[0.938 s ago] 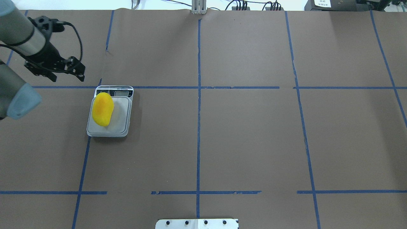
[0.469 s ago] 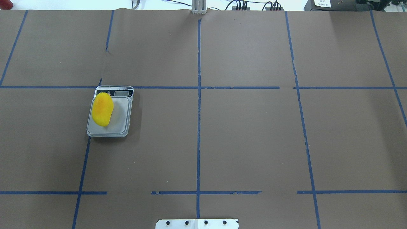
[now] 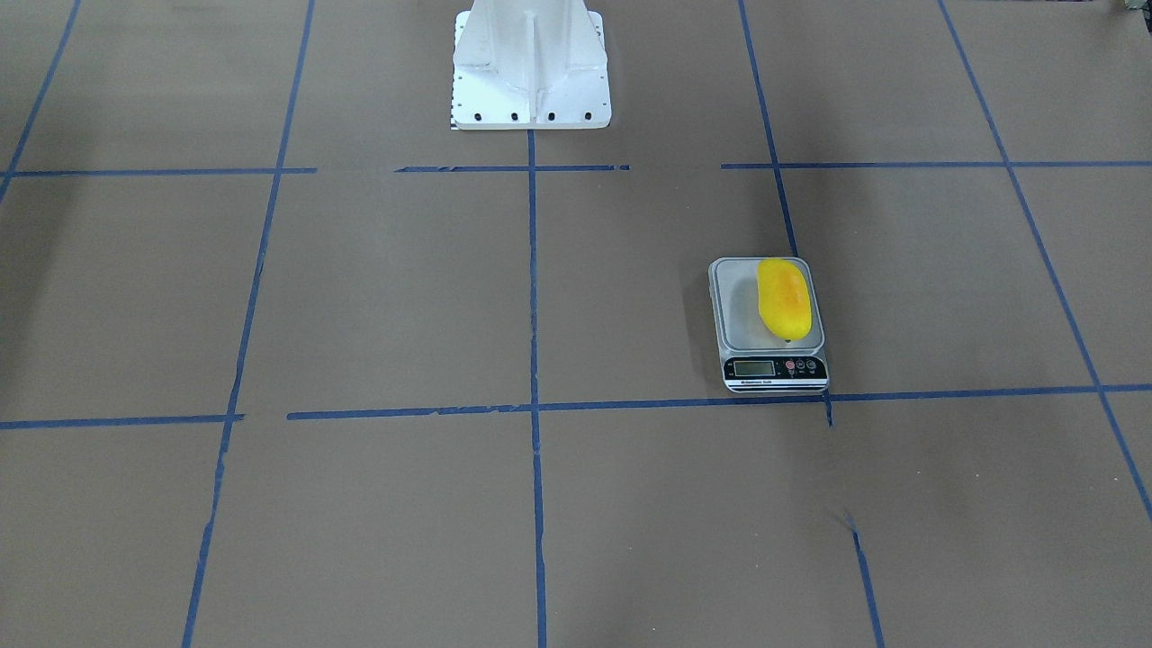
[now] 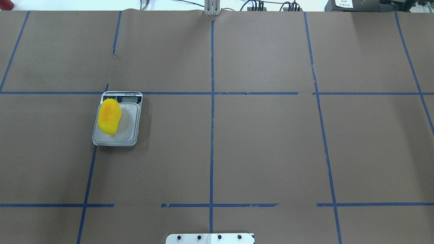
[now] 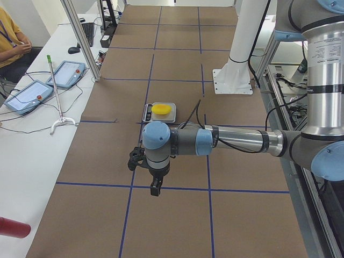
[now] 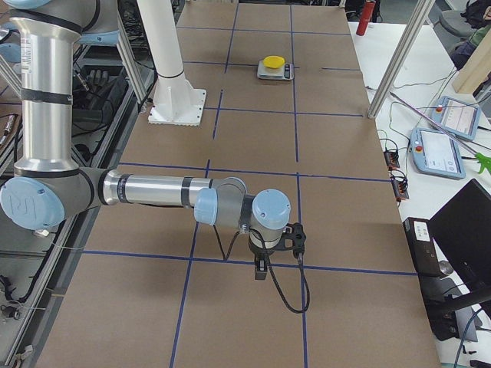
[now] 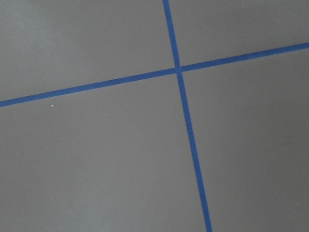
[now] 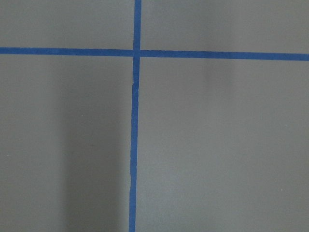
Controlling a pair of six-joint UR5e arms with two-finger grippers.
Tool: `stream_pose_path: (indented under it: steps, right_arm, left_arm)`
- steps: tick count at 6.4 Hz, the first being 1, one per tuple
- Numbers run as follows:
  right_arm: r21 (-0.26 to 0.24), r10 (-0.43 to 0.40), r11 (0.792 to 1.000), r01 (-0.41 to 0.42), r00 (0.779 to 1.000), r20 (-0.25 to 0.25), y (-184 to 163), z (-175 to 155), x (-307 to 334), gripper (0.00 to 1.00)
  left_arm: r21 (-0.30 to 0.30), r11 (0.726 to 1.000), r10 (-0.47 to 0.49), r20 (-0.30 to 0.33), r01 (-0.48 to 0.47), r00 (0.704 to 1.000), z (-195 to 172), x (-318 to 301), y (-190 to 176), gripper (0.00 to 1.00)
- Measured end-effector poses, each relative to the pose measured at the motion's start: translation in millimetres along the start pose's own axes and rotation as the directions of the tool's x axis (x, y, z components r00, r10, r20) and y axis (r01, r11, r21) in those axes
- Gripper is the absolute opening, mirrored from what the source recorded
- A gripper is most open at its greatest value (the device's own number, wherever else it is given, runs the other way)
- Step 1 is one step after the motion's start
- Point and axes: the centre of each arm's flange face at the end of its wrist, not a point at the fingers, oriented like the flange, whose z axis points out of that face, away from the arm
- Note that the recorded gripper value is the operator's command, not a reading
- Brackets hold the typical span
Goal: Weigh mango
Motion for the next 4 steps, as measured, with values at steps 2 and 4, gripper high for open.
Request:
stream_pose_path:
  steps: [2, 4]
  right_arm:
    - [0.000, 0.000, 1.000, 0.000, 1.000, 0.000, 0.0, 0.0, 0.0, 1.00]
    - [0.000, 0.000, 1.000, 0.000, 1.000, 0.000, 0.0, 0.0, 0.0, 1.00]
  left_arm:
    - [0.001, 1.000, 0.001, -0.006, -0.001, 1.000, -1.3, -1.3, 2.7, 1.00]
    - [-0.010, 1.000, -0.028, -0.056, 0.027, 0.998, 10.5, -4.6, 18.2, 1.00]
